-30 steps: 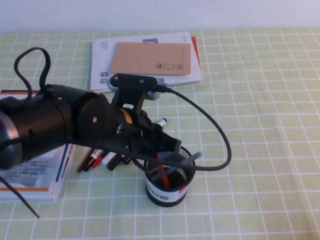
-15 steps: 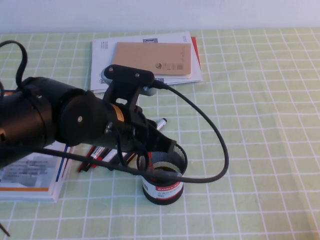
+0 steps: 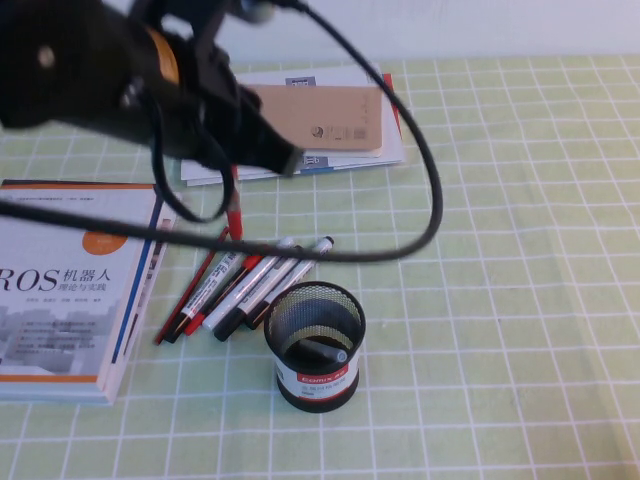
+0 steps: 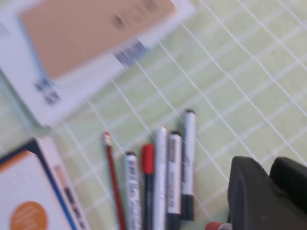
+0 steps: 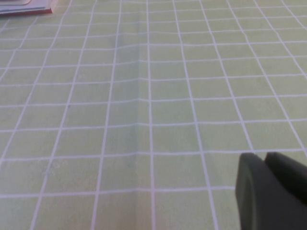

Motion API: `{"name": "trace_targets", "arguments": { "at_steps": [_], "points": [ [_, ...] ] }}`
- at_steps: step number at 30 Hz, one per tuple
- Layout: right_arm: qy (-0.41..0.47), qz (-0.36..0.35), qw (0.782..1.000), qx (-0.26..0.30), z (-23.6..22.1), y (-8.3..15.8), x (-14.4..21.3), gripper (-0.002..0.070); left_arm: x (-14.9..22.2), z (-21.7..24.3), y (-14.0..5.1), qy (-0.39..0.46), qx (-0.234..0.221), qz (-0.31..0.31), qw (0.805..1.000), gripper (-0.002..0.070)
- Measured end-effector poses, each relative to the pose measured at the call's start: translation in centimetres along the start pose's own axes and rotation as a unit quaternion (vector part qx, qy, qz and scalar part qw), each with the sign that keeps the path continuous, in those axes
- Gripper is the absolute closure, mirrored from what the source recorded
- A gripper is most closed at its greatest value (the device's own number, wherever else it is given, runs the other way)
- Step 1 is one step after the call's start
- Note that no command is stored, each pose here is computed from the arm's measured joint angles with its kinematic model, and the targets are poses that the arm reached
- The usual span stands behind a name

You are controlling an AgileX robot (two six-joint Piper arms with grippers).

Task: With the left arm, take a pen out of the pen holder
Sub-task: Place the pen on the table

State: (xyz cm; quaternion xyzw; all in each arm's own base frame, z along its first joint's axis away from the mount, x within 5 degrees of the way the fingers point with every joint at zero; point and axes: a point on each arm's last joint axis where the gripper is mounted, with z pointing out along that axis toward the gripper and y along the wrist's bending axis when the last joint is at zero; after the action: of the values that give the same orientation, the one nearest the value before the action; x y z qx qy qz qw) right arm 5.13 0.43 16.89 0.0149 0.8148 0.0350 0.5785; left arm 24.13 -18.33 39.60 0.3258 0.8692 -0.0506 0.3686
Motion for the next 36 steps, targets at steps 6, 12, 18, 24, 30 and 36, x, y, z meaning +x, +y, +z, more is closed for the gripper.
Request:
{"name": "trace_targets", "arguments": {
  "at_steps": [6, 12, 18, 24, 30, 36],
  "points": [
    [0.0, 0.0, 1.0, 0.0, 0.0, 0.0, 0.0, 0.0688, -2.4, -0.3, 0.9, 0.034, -0.024, 0.002, 0.999, 0.0629],
    [0.0, 0.0, 1.0, 0.0, 0.0, 0.0, 0.0, 0.0689, -3.6, 5.2, 2.2, 0.107, -0.007, 0.004, 0.994, 0.0629],
    [0.0, 0.0, 1.0, 0.0, 0.0, 0.0, 0.0, 0.0689, -3.4, 11.4, 3.9, 0.168, 0.0, -0.011, 0.986, 0.0629],
    [0.0, 0.0, 1.0, 0.0, 0.0, 0.0, 0.0, 0.0689, -2.2, 14.9, 4.2, 0.206, 0.018, -0.018, 0.978, 0.0629],
    [0.0, 0.0, 1.0, 0.0, 0.0, 0.0, 0.0, 0.0689, -1.1, 16.3, 6.6, 0.226, 0.002, -0.017, 0.974, 0.0629],
    [0.0, 0.0, 1.0, 0.0, 0.0, 0.0, 0.0, 0.0689, -0.3, 16.5, 9.2, 0.235, -0.015, -0.026, 0.971, 0.0629]
  ]
}}
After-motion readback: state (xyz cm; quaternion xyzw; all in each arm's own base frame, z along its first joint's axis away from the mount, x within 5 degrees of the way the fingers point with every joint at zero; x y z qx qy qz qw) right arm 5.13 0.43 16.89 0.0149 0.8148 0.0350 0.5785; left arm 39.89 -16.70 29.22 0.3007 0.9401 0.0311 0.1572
